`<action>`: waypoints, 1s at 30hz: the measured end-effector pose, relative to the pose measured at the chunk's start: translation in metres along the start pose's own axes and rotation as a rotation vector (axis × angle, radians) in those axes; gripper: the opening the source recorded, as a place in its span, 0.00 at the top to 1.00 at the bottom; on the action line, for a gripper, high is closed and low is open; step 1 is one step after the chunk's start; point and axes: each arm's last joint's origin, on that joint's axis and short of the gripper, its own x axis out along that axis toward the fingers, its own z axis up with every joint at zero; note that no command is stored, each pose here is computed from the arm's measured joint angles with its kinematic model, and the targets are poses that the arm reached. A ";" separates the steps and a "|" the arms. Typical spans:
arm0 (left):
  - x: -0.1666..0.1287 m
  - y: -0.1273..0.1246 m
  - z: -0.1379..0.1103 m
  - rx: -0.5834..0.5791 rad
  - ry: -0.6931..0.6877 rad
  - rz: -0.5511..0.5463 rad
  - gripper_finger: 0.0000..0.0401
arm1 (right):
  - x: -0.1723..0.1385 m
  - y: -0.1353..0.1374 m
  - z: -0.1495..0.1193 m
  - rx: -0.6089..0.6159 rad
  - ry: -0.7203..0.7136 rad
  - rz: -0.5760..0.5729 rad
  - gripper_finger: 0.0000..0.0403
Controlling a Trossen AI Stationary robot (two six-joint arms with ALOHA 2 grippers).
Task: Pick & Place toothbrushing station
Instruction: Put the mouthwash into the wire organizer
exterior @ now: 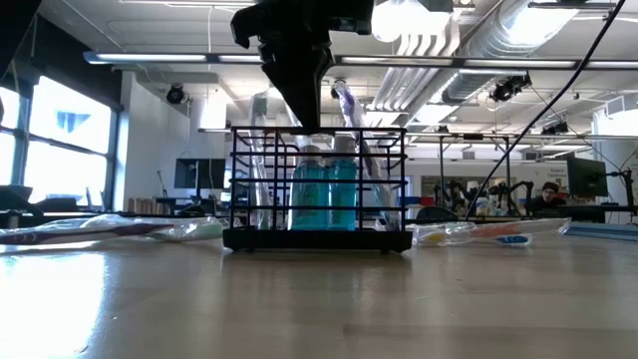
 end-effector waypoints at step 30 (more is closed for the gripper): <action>0.000 0.001 0.002 -0.028 -0.020 0.027 1.00 | 0.000 0.000 0.000 0.000 0.000 0.000 0.23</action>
